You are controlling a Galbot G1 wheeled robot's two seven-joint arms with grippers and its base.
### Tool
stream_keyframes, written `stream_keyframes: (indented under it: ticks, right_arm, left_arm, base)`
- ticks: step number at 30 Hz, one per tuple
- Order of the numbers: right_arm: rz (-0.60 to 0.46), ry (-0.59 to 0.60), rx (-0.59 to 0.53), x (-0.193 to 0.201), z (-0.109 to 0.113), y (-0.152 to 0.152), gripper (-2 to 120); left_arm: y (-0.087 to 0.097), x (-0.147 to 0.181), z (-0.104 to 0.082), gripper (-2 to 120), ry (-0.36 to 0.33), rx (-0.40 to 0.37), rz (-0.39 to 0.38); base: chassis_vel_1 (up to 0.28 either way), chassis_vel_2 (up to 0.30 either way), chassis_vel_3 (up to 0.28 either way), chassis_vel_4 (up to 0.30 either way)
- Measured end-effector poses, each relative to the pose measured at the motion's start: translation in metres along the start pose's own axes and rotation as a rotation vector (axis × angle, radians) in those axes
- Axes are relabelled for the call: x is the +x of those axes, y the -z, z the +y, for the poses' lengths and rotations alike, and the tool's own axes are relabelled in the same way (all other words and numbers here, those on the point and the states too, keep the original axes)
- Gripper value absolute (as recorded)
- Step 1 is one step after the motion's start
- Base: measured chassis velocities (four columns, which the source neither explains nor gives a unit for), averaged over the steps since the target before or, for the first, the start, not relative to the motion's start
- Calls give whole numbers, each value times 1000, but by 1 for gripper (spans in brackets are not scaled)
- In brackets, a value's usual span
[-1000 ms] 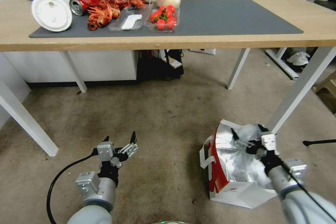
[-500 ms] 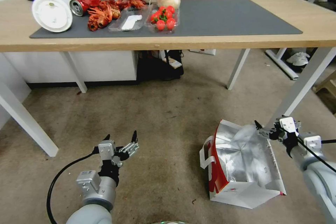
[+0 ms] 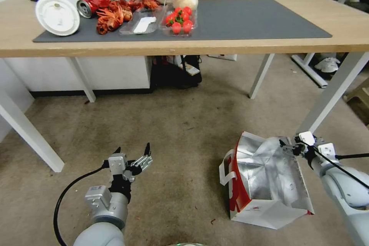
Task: Pick up the food delivery bag from the floor and place it on the table.
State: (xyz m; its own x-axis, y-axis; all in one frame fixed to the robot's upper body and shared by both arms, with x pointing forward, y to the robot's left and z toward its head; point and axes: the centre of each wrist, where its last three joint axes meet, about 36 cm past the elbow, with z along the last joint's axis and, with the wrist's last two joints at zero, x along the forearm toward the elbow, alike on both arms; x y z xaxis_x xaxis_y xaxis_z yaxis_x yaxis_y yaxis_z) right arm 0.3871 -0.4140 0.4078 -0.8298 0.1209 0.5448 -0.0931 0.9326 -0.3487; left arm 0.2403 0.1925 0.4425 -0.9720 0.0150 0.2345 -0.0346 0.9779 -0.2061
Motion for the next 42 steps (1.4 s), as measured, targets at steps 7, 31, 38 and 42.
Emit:
stream_keyframes:
  ticks: [7, 31, 38, 42]
  right_arm:
    - [46, 16, -15, -15, 4, -9, 100]
    - [79, 97, -56, -23, 7, -19, 10]
    - [-45, 170, -73, -20, 3, -18, 0]
    - [-179, 264, -75, -15, -7, -10, 0]
  left_arm:
    - [-2, 0, 0, 100, 5, -1, 7]
    - [-1, 5, 1, 100, 15, 0, 8]
    - [0, 5, 2, 100, 23, 3, -2]
    - [2, 6, 2, 100, 28, 5, -13]
  base:
    - [0, 0, 0, 0]
    - [0, 0, 0, 0]
    - [0, 0, 0, 0]
    - [0, 0, 0, 0]
